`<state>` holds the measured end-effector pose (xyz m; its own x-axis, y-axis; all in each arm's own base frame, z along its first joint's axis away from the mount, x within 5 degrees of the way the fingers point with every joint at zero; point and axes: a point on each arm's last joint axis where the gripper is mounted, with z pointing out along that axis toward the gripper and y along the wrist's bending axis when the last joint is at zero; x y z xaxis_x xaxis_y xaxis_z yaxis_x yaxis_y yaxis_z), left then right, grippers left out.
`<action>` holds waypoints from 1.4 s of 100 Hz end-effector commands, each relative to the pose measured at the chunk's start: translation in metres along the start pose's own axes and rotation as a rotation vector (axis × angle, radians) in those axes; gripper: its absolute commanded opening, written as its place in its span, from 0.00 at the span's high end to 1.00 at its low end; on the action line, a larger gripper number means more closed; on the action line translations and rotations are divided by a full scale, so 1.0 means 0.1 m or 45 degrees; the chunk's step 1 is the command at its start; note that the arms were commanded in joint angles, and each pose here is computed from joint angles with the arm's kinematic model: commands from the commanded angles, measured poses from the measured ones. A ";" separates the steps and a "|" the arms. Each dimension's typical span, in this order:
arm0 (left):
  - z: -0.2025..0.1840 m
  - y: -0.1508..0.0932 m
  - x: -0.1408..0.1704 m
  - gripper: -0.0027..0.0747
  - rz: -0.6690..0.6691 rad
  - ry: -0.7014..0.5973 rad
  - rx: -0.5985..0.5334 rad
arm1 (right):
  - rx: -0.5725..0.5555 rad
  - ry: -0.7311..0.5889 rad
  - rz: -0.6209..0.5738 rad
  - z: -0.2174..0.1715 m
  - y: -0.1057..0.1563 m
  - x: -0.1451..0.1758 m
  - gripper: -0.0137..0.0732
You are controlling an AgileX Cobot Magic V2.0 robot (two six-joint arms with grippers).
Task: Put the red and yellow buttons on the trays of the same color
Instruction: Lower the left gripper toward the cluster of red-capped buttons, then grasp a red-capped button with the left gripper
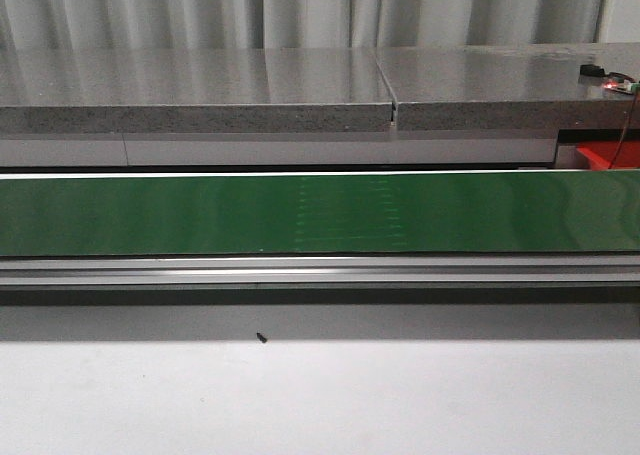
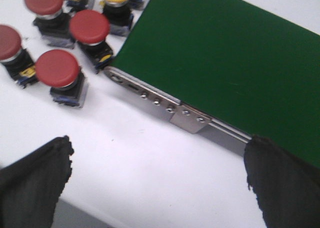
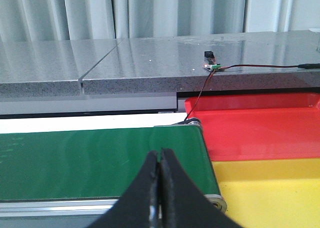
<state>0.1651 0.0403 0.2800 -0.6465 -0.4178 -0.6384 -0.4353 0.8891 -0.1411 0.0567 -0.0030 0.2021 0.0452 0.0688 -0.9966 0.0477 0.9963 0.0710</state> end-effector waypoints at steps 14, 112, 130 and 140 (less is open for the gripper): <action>-0.14 0.18 -0.30 0.10 -0.230 0.020 -0.095 | -0.018 -0.148 -0.013 -0.03 0.02 -0.13 0.92; 0.94 0.43 -0.77 0.22 -0.344 0.437 -0.262 | -0.018 -0.148 -0.013 -0.03 0.02 -0.13 0.92; 1.06 0.44 -0.78 0.33 -0.345 0.415 -0.259 | -0.018 -0.148 -0.013 -0.03 0.02 -0.13 0.92; 1.09 0.44 -0.78 0.40 -0.341 0.412 -0.259 | -0.018 -0.148 -0.013 -0.03 0.02 -0.13 0.92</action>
<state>0.2599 0.1294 0.2263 -0.6706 -0.6995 -0.2470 -0.7075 0.7031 -0.0705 0.0567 -0.0030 0.2021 0.0452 0.0688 -0.9966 0.0477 0.9963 0.0710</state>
